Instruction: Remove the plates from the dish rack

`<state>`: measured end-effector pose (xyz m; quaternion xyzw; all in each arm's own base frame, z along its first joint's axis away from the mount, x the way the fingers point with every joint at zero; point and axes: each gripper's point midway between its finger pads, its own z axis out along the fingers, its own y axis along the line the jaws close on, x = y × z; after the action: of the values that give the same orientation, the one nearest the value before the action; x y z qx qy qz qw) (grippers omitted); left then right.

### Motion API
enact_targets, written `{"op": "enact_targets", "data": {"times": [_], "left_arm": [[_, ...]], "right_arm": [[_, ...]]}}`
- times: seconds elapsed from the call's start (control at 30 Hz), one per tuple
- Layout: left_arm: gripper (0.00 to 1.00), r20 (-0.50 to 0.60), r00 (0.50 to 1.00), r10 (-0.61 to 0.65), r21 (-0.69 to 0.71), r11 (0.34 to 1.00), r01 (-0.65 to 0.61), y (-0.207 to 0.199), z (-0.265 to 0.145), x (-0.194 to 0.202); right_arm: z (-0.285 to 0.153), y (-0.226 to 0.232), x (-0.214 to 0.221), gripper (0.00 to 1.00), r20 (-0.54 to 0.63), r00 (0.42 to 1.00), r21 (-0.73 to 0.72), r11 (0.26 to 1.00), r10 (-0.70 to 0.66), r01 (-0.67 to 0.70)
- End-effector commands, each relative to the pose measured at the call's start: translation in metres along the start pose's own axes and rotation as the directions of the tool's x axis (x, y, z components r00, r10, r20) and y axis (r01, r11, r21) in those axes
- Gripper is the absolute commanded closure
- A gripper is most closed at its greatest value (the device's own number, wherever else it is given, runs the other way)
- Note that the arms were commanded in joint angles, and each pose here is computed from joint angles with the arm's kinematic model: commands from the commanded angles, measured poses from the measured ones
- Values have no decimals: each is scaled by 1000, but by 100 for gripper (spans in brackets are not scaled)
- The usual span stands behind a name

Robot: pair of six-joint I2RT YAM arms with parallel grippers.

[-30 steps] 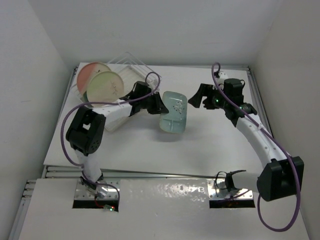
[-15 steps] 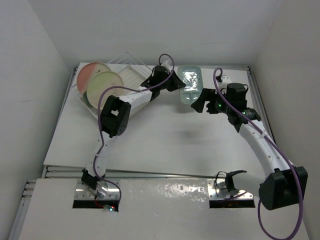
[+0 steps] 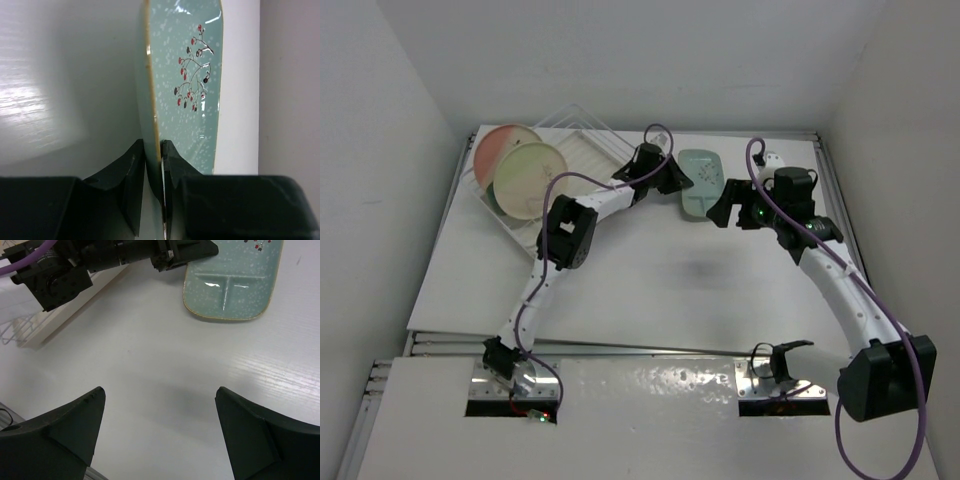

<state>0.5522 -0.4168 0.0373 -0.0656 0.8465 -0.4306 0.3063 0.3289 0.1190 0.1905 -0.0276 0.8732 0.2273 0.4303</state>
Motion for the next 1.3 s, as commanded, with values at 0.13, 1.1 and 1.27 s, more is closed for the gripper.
{"op": "enact_targets", "data": {"times": [0.13, 1.1, 1.27], "left_arm": [[71, -30, 999, 41, 3, 999, -41, -23, -5, 5], [87, 121, 958, 260, -227, 947, -228, 11, -4, -40], [78, 132, 954, 270, -210, 948, -240, 5, -4, -43]], "right_arm": [[-11, 4, -27, 10, 76, 996, 8, 999, -42, 42], [-17, 2, -22, 9, 76, 995, 16, 997, -71, 70], [-17, 1, -22, 9, 72, 995, 19, 997, -74, 73]]}}
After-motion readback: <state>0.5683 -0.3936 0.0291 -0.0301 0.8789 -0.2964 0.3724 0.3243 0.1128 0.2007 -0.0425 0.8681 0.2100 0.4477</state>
